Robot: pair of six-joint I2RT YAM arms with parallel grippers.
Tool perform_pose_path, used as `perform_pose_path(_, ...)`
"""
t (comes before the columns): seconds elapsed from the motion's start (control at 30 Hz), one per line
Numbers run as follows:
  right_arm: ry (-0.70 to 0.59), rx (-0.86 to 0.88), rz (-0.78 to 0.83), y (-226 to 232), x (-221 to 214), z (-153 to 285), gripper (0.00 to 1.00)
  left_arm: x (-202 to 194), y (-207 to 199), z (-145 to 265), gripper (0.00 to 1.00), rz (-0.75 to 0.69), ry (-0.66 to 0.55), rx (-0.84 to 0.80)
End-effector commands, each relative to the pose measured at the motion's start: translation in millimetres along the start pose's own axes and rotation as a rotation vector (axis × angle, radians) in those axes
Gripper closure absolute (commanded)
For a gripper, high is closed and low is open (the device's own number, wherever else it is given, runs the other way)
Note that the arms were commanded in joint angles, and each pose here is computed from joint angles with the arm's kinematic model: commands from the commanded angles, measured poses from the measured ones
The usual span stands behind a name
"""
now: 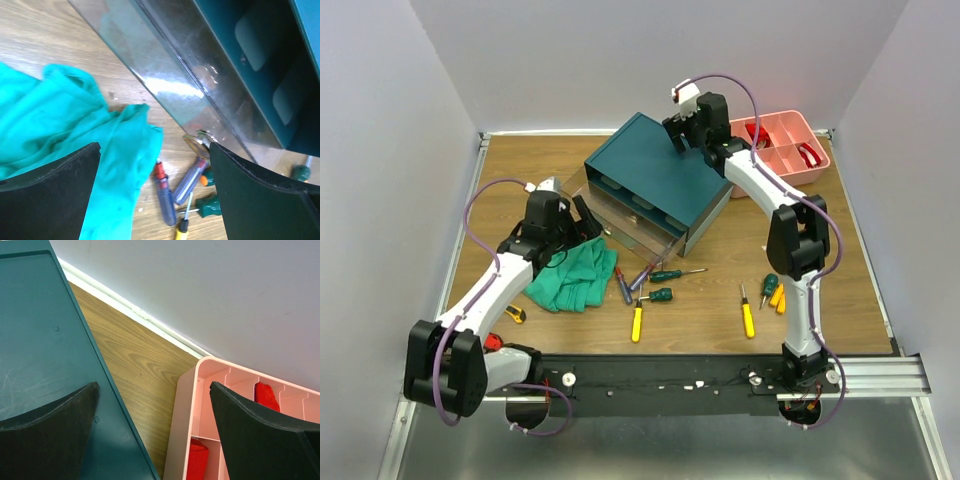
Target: Sort the tools into containers
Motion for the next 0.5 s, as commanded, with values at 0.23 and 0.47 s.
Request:
perform_pose_path(0.23, 0.073, -0.011, 0.029, -1.4, -4.2, 26.5, 0.00, 35.7, 69.0, 72.2, 0.01, -0.079, -0.030, 0.540)
perform_pose_path(0.47, 0.068, 0.002, 0.020, -2.6, 2.4, 39.6, 0.00, 18.9, 116.2, 107.4, 0.01, 0.029, 0.051, 0.772)
Point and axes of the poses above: each gripper's point midway between its finger pads, its own z axis back along the fingers, its own y axis along the line the jaws close on, x = y × z, the point moved 7 cm from there along z, back along the fingers, and after that the axes turned 11 degrees about -z, right-handed, at the moved point
